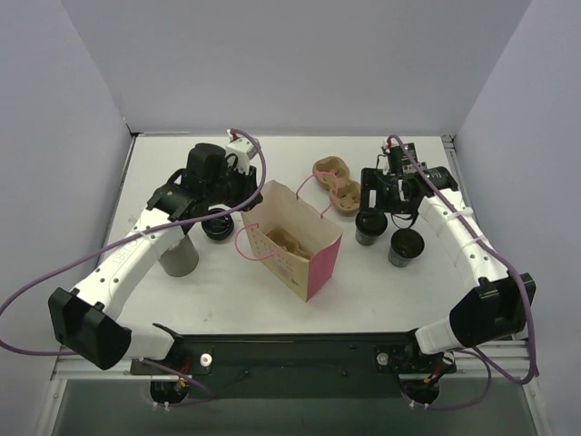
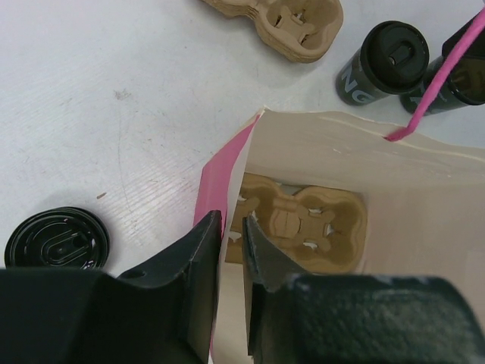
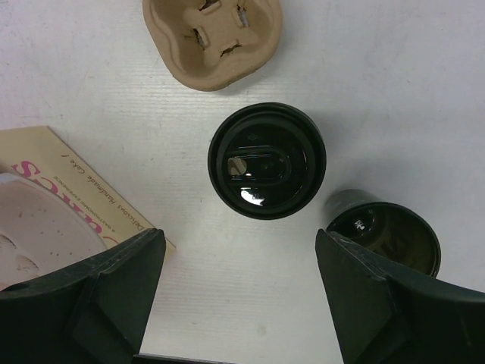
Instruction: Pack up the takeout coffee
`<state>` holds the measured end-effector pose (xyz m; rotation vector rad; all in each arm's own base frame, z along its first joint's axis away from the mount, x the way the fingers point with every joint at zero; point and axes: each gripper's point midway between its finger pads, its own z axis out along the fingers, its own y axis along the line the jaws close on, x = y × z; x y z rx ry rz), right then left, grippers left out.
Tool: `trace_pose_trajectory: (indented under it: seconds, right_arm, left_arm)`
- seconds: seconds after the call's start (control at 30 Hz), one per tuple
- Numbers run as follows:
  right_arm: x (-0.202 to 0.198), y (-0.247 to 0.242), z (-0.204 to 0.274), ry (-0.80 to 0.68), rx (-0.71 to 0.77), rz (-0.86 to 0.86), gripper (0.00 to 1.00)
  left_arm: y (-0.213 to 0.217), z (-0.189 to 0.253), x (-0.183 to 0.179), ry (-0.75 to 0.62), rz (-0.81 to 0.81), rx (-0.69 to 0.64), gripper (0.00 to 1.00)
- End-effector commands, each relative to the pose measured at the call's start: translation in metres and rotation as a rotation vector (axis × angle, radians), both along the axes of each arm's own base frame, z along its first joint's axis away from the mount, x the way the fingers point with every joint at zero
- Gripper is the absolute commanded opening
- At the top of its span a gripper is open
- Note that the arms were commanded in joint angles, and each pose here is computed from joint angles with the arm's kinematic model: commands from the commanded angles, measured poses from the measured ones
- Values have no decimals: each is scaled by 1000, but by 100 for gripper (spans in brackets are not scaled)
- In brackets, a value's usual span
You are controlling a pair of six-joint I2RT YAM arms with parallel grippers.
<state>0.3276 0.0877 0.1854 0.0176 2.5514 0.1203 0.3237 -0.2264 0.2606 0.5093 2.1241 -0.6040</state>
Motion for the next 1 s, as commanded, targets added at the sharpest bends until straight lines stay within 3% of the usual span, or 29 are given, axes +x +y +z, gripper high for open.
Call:
trace_pose_trajectory:
  seconds: [0.0,0.07,0.17,0.33,0.53,0.63,0.83,0.97]
  right_arm:
    - [1,-3,-14,40,-13,54,83]
    - [3,-7,-21,57,-31,68,84]
    - [5,-10,-28,75,-46,78,84]
    - [8,-7,-45,99,-49,114,84]
    - [19,-7,-52,95,-66,132,84]
    - [22,-7,-52,90,-68,136,84]
    - [24,-10,-56,95,-88,139,85]
    - [23,-14,-61,106,-109,145,84]
  left_arm:
    - [2,21,-2,-51,-18,-17,25]
    - [1,22,-3,-51,-22,-19,24]
    - [3,21,-3,-43,-18,-16,35]
    - [4,23,-8,-38,-16,-16,38]
    - [7,18,-10,-27,-15,8,38]
    - [9,20,-10,-36,-13,12,29]
    - [12,25,-9,-47,-4,16,34]
    - [12,26,-11,-49,-8,16,28]
